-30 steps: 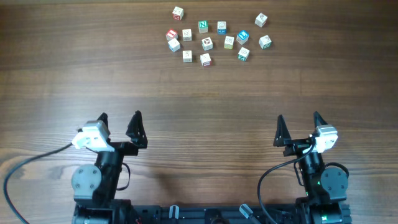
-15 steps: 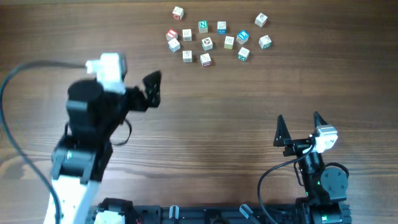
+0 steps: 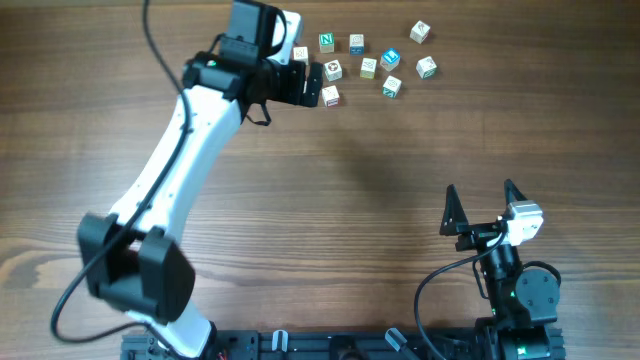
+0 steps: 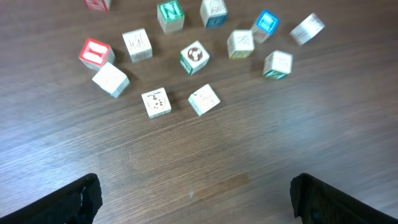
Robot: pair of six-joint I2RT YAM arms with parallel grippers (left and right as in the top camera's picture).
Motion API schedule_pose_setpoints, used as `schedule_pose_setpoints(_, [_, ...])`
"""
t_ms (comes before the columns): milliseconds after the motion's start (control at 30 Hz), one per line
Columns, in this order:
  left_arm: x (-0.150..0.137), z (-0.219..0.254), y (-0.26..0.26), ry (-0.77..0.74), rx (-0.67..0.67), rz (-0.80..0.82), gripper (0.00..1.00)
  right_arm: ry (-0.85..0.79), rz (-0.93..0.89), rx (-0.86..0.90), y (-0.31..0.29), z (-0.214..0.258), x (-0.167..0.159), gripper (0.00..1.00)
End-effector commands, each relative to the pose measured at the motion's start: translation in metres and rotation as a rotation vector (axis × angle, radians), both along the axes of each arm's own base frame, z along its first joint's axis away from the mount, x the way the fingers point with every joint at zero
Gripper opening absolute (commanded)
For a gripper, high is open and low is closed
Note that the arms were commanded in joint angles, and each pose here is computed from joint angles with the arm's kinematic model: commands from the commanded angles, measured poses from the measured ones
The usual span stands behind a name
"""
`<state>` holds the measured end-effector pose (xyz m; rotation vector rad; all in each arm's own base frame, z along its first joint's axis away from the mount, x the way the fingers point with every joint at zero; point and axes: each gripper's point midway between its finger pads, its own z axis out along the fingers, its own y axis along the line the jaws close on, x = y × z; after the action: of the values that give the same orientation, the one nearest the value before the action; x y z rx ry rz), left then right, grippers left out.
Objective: Form a tower
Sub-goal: 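Reach the left gripper into the block cluster and grasp a picture block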
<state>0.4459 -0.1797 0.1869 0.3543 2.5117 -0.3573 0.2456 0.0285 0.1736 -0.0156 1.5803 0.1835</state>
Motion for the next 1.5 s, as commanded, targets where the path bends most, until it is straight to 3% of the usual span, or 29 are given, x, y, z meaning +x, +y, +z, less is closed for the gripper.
schedule_pose_setpoints(0, [0.011,-0.017,-0.007,0.004,0.011,-0.026,1.0,-0.006,0.01,-0.001,0.001,0.001,0.0,1.0])
schedule_pose_setpoints(300, [0.019,-0.055,-0.019,0.063,-0.006,-0.047,1.0,-0.006,0.009,-0.001,0.001,0.001,0.0,1.0])
schedule_pose_setpoints(533, [0.085,-0.107,-0.004,-0.029,-0.021,0.271,0.95,-0.006,0.01,-0.001,0.001,0.001,0.0,1.0])
schedule_pose_setpoints(767, [0.093,-0.173,-0.005,0.062,-0.083,0.413,0.86,-0.006,0.009,-0.001,0.001,0.001,0.0,1.0])
schedule_pose_setpoints(867, [0.091,-0.185,-0.005,0.08,-0.071,0.413,0.72,-0.006,0.01,-0.001,0.001,0.001,0.0,1.0])
schedule_pose_setpoints(1000, [0.09,-0.184,-0.005,0.081,-0.07,0.413,0.47,-0.006,0.009,-0.001,0.001,0.001,0.0,1.0])
schedule_pose_setpoints(1133, [0.09,-0.158,-0.001,0.055,-0.07,0.422,0.26,-0.006,0.01,-0.001,0.001,0.001,0.0,1.0])
schedule_pose_setpoints(1267, [0.085,-0.084,0.002,-0.027,-0.105,0.422,0.2,-0.006,0.01,-0.001,0.001,0.001,0.0,1.0])
schedule_pose_setpoints(1333, [0.072,-0.036,0.004,-0.066,-0.13,0.415,0.17,-0.006,0.01,-0.001,0.001,0.001,0.0,1.0])
schedule_pose_setpoints(1467, [0.019,0.039,-0.006,-0.09,-0.15,0.359,0.16,-0.006,0.009,-0.001,0.001,0.001,0.0,1.0])
